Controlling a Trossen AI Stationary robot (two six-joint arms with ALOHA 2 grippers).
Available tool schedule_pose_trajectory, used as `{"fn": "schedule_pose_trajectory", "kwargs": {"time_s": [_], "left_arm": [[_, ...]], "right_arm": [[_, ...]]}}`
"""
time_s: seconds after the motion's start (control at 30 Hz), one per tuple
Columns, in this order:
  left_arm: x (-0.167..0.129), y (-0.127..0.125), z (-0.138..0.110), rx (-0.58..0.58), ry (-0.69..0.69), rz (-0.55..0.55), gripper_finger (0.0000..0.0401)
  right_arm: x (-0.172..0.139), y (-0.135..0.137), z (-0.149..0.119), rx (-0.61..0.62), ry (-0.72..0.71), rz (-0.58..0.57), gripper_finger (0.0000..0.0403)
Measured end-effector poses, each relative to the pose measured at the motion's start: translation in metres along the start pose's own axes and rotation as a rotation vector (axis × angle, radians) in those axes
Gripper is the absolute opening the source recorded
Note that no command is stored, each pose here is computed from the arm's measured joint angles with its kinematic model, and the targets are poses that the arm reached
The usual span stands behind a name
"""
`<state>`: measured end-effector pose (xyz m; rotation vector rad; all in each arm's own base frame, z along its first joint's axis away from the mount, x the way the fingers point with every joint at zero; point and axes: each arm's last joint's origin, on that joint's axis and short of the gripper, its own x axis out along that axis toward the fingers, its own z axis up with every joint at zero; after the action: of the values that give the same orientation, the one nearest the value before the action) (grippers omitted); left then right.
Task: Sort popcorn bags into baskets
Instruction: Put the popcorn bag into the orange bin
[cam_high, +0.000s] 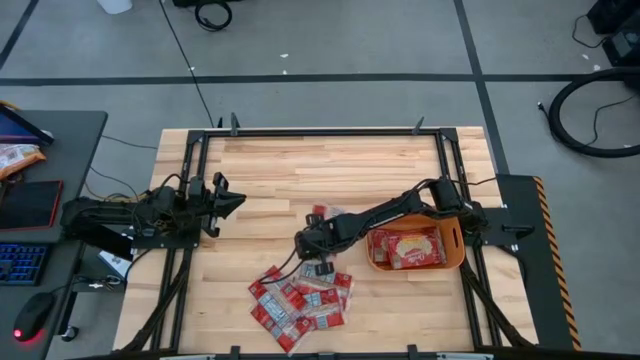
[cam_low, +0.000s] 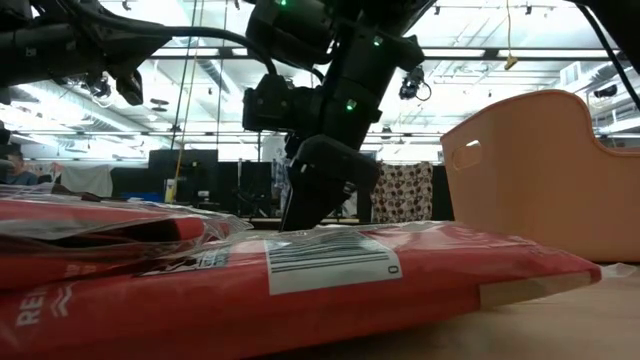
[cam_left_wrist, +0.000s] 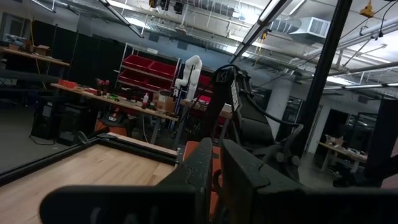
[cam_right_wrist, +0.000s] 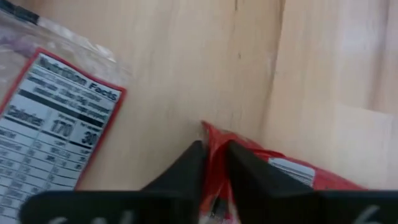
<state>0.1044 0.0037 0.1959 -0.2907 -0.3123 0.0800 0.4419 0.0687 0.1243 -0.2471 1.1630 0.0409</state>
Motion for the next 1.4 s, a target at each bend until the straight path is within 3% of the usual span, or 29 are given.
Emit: {"fn": "schedule_pose_trajectory", "kwargs": {"time_s": [0.13,0.2,0.37,0.83,1.4], "left_arm": [[0.0,0.0,0.0,0.0,0.0,0.0,0.0036],[0.0,0.0,0.0,0.0,0.001,0.0,0.0036],[0.0,0.0,0.0,0.0,0.0,0.0,0.0036],[0.0,0.0,0.0,0.0,0.001,0.0,0.0036],[0.0,0.0,0.0,-0.001,0.001,0.0,0.0036]], "right_arm": [[-0.003,0.005,0.004,-0.019,-0.007,0.003,0.0017],[-0.005,0.009,0.007,-0.045,-0.011,-0.004,0.0007],[-0.022,0.016,0.022,-0.087,0.004,0.0,0.0014],[-0.115,0.036,0.06,-0.104,0.054,-0.035,0.0005],[-0.206,0.061,0.056,-0.027,0.05,-0.202,0.0006]]}}
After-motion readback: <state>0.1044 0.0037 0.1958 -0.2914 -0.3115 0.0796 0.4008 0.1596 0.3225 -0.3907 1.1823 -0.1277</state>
